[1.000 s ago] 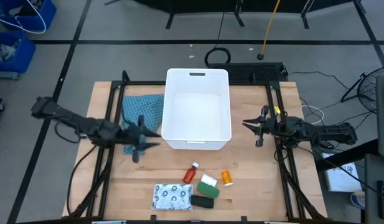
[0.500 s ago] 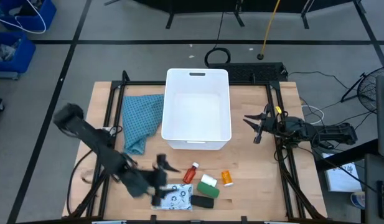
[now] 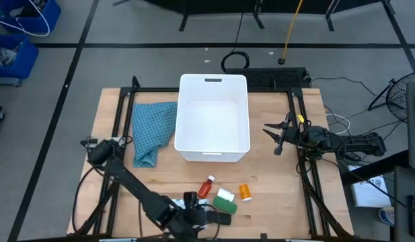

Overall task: Pick & place medical supplies in basket/bin
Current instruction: Put the mailer bag in the white bin

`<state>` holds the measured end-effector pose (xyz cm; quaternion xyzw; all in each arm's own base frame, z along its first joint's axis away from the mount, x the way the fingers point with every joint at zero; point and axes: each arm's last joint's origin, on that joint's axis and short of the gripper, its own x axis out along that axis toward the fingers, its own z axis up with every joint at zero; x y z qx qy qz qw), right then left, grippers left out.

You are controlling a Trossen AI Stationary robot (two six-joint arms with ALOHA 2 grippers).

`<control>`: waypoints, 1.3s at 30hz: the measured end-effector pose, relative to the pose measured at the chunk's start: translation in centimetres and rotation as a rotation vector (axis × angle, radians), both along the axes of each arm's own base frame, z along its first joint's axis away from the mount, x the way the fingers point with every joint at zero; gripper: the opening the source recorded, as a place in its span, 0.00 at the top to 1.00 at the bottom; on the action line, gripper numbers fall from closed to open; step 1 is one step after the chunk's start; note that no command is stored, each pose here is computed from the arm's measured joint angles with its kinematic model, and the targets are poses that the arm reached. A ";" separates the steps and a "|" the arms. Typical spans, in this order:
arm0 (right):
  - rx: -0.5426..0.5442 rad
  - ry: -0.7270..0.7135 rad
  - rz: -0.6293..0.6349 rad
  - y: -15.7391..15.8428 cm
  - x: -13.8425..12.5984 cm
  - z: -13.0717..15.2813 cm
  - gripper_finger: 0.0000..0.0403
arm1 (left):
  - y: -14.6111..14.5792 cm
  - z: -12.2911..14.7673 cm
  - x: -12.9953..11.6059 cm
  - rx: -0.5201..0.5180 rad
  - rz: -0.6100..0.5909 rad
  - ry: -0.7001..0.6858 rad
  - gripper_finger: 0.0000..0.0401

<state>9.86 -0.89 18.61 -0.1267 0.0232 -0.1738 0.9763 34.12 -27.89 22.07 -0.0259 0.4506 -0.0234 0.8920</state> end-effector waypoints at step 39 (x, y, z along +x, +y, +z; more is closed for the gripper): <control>0.059 -0.050 0.004 0.0 0.1 0.3 0.75 | -1.0 -4.8 0.2 -0.067 -0.173 0.249 0.99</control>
